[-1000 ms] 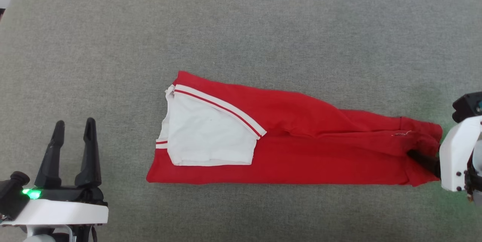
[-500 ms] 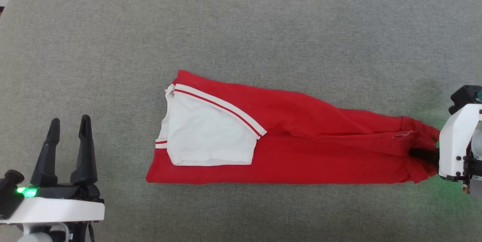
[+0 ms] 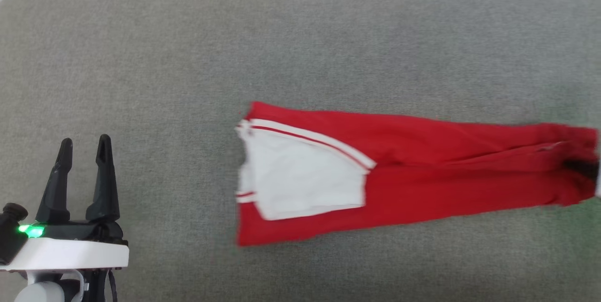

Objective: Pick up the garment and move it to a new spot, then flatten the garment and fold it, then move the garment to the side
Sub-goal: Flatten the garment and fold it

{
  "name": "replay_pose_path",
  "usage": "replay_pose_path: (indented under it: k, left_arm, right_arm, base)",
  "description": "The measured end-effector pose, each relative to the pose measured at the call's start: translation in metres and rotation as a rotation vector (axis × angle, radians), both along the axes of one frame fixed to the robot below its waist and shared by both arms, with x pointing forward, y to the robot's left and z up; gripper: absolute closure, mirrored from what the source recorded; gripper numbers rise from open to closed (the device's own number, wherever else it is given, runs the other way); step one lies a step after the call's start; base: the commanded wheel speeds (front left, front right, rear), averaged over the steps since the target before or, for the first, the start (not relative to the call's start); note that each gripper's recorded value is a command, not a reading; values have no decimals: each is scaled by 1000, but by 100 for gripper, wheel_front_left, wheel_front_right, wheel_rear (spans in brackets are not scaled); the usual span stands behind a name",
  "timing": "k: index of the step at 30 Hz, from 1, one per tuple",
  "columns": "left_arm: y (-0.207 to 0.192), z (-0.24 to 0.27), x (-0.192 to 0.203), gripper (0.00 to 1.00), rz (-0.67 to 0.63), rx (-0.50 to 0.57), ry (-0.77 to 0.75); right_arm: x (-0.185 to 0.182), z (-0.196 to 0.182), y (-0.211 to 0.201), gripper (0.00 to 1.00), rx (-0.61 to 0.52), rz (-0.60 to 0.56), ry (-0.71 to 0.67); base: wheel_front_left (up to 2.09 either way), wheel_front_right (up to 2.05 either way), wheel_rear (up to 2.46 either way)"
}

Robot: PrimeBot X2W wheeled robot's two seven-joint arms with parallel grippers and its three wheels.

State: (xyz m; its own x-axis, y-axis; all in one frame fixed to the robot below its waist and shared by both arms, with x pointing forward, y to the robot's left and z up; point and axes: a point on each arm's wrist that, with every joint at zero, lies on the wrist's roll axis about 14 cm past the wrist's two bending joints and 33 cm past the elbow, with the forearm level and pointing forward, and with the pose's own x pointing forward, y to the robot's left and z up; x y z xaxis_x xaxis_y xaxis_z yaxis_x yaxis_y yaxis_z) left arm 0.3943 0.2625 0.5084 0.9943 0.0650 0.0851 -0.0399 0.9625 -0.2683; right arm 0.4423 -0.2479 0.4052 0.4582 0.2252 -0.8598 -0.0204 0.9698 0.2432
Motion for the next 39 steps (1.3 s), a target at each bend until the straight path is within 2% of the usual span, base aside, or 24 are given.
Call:
replay_pose_path:
  k: [9,13,20,25,39]
  left_arm:
    - [-12,4,5,0,-48,8,-12]
    - [-15,7,6,0,-57,8,-21]
    - [-10,13,0,0,-42,9,-34]
    - [0,12,-8,0,-11,9,-29]
    - [24,9,-33,0,88,-11,-9]
  right_arm:
    - [3,27,-87,100,-197,-181,-74]
    - [2,34,-93,100,-219,-192,-84]
    - [4,51,-29,100,-125,-5,-148]
    - [-3,54,37,100,-22,161,-185]
    - [-9,39,177,100,121,496,-184]
  base:
    - [0,0,0]
    - [0,0,0]
    - [0,0,0]
    - [0,0,0]
    - [0,0,0]
